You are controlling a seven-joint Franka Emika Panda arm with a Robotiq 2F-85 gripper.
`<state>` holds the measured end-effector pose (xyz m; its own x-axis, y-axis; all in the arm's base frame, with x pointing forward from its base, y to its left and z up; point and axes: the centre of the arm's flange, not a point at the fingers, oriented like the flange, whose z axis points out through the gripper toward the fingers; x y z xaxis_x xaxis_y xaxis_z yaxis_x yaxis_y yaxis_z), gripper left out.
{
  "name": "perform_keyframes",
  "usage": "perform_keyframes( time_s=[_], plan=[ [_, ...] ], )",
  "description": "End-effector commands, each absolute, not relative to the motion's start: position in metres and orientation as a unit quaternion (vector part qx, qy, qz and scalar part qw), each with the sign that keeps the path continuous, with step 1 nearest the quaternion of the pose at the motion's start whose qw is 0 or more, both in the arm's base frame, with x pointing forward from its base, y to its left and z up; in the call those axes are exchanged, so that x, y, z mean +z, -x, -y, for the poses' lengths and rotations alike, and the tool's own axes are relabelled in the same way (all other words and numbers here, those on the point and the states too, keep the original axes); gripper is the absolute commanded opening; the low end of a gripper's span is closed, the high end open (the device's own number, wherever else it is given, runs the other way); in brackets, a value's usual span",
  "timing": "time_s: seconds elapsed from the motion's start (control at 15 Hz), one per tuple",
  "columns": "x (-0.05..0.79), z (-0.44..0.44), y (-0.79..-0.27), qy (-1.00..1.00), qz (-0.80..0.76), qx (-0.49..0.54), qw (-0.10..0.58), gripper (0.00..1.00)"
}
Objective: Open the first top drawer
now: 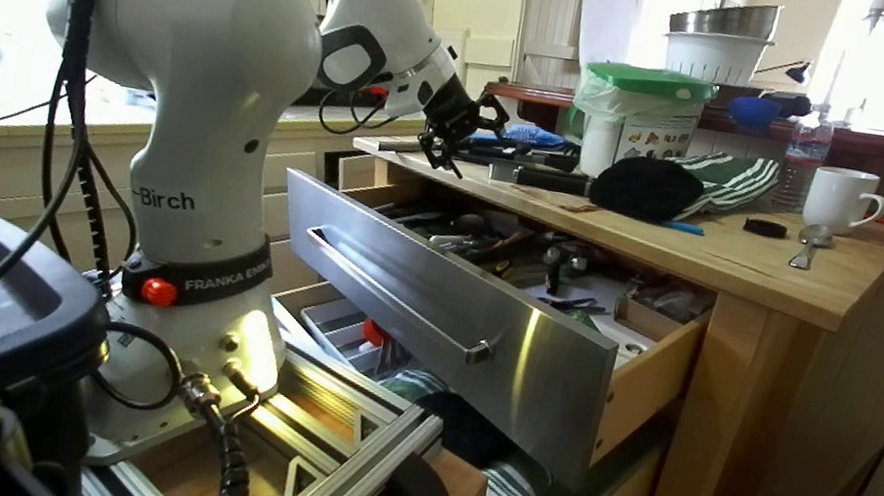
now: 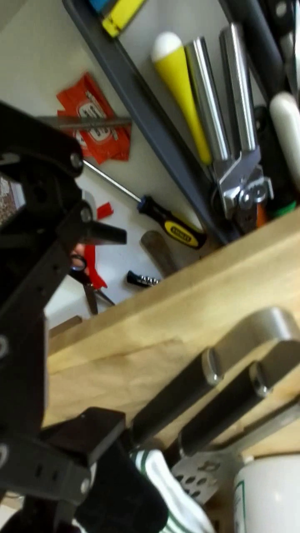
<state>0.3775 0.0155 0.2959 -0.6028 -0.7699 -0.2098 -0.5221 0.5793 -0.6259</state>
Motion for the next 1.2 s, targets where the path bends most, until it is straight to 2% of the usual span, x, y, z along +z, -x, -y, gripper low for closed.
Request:
perform_keyframes(
  time_s=[0.0, 0.4, 0.87, 1.13],
  plan=[
    [0.275, -0.027, -0.348, 0.430, -0.851, -0.205, 0.222, 1.00],
    [0.237, -0.042, -0.346, 0.544, -0.819, -0.088, 0.160, 1.00],
    [0.213, -0.029, -0.362, 0.677, -0.727, -0.085, 0.071, 1.00],
    [0.202, -0.037, -0.351, 0.742, -0.665, -0.071, 0.040, 1.00]
  ],
)
